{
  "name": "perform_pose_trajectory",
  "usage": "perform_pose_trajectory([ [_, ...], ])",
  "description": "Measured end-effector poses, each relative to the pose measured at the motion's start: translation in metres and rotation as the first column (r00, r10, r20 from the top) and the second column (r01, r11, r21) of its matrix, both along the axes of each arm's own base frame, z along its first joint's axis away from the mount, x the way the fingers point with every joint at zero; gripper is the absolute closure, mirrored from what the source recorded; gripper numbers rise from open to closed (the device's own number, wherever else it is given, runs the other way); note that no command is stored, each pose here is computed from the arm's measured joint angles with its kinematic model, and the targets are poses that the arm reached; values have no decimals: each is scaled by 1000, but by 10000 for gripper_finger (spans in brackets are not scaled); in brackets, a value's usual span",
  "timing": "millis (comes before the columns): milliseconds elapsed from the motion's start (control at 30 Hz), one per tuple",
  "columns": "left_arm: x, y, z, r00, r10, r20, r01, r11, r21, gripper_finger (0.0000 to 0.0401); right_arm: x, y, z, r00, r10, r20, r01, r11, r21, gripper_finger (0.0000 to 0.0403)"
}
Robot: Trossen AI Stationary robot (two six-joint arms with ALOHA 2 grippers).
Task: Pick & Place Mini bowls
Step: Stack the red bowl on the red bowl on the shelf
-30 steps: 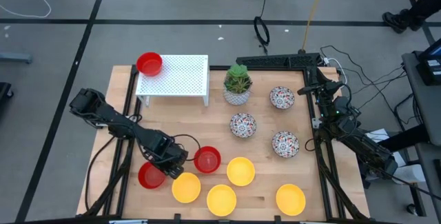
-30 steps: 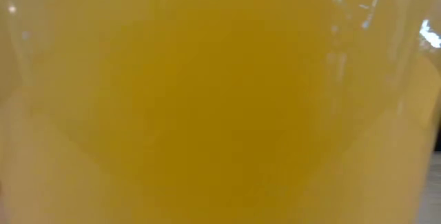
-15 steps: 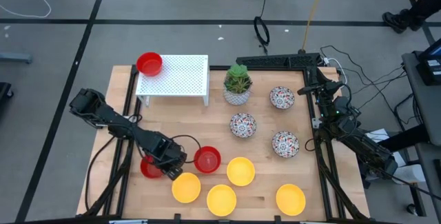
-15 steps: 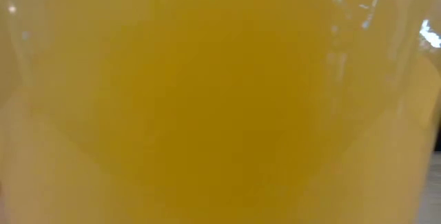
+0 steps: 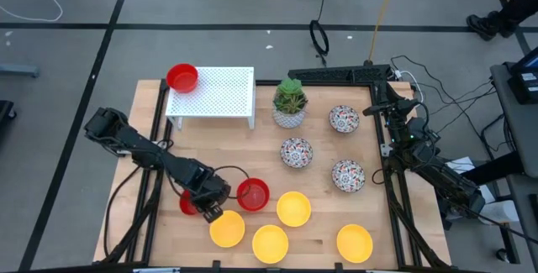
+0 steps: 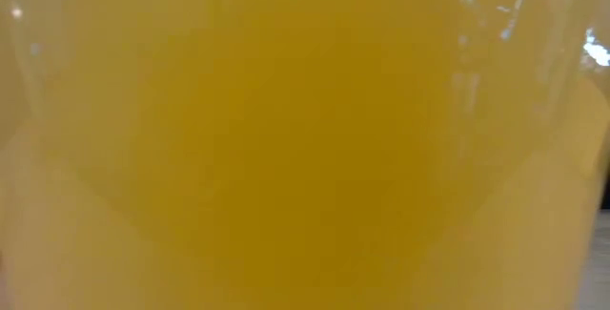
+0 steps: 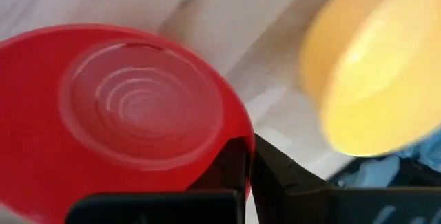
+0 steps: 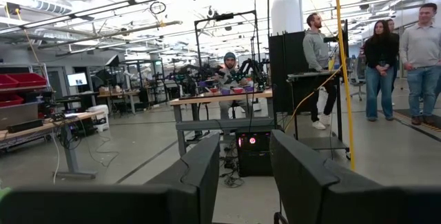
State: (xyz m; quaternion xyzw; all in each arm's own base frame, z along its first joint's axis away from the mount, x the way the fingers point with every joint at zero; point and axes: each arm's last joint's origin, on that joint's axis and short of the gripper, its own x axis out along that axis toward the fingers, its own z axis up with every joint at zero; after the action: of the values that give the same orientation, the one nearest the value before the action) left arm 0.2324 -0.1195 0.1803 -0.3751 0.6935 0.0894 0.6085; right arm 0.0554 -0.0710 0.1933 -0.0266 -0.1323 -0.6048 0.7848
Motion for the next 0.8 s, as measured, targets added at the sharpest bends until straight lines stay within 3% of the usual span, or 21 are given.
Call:
perform_pose_trajectory([
  [133,11,4,19,995,-67,68,65,998,22,388,0,0,0,1000,0,0,0,1000,0,286],
  [433,31,24,69,963,-201,181,159,962,224,386,0,0,0,1000,0,0,0,1000,0,286],
  [633,49,35,107,881,-335,335,199,904,378,394,0,0,0,1000,0,0,0,1000,0,286],
  [800,60,48,139,809,-427,403,173,829,531,384,0,0,0,1000,0,0,0,1000,0,286],
])
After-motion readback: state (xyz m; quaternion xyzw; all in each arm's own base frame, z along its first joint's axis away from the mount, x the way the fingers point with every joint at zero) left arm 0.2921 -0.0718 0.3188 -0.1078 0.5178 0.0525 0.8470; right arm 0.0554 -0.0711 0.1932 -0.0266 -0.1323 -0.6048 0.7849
